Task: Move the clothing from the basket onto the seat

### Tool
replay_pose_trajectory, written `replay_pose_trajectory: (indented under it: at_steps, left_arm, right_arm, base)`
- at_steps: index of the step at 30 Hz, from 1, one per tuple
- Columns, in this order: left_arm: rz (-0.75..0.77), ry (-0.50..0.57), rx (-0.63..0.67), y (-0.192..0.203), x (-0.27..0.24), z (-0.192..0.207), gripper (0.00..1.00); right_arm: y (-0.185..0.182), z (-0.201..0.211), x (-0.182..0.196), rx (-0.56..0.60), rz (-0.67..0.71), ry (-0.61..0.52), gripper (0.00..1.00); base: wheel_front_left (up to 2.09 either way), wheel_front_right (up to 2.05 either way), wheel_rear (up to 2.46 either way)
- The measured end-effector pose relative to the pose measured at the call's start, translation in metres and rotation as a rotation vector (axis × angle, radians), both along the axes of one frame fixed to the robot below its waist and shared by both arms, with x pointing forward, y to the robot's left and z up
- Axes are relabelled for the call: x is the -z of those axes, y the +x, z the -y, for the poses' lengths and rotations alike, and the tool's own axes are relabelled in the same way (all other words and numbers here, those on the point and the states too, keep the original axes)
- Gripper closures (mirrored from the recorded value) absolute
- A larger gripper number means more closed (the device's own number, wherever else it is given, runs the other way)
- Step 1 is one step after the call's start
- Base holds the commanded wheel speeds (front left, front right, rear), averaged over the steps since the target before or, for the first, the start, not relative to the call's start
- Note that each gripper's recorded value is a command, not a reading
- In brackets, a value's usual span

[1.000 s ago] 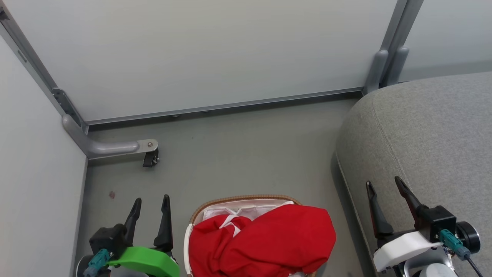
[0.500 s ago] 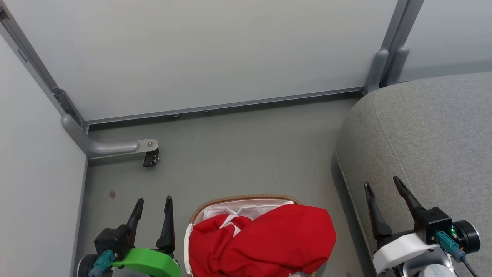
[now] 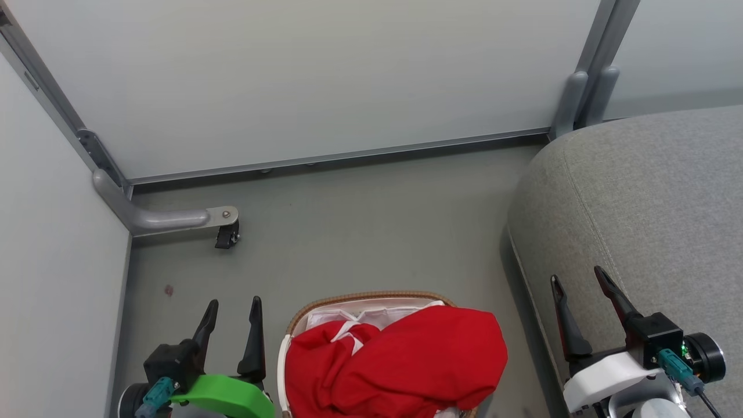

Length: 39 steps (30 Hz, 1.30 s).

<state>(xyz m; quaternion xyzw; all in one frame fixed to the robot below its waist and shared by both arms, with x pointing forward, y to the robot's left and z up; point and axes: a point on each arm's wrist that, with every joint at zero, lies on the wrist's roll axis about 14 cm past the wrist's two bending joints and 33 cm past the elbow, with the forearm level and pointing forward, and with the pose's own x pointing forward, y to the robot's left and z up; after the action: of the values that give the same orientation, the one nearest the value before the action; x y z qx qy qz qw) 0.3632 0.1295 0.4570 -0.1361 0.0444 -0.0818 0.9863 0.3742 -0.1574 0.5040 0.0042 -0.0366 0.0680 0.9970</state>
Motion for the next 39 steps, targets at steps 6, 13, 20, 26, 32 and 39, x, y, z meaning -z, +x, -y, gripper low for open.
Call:
replay_pose_trajectory:
  at_steps: [6,13,20,26,32,39]
  left_arm:
    - [-0.012,0.000,0.002,0.002,0.004,0.001,0.00]
    - [-0.022,0.049,0.048,0.016,0.011,0.011,0.00]
    - [-0.102,0.135,0.128,0.039,0.044,0.027,0.00]
    - [-0.231,0.199,0.206,0.056,0.094,0.039,0.00]
    - [-0.379,0.257,0.331,0.059,0.153,0.060,0.00]
    - [-0.545,0.315,0.454,0.049,0.217,0.071,0.00]
  right_arm:
    - [0.002,0.000,0.004,0.001,-0.011,0.000,0.00]
    - [0.015,-0.001,0.008,-0.004,-0.021,0.001,0.00]
    - [0.041,-0.007,0.015,-0.021,-0.028,0.004,0.00]
    - [0.065,-0.010,0.031,-0.030,-0.058,0.008,0.00]
    - [0.087,-0.005,0.057,-0.018,-0.103,0.021,0.00]
    - [0.098,0.006,0.094,0.012,-0.179,0.031,0.00]
  base:
    - [0.00,0.00,0.00]
    - [0.00,0.00,0.00]
    - [0.00,0.00,0.00]
    - [0.00,0.00,0.00]
    - [0.00,0.00,0.00]
    - [0.00,0.00,0.00]
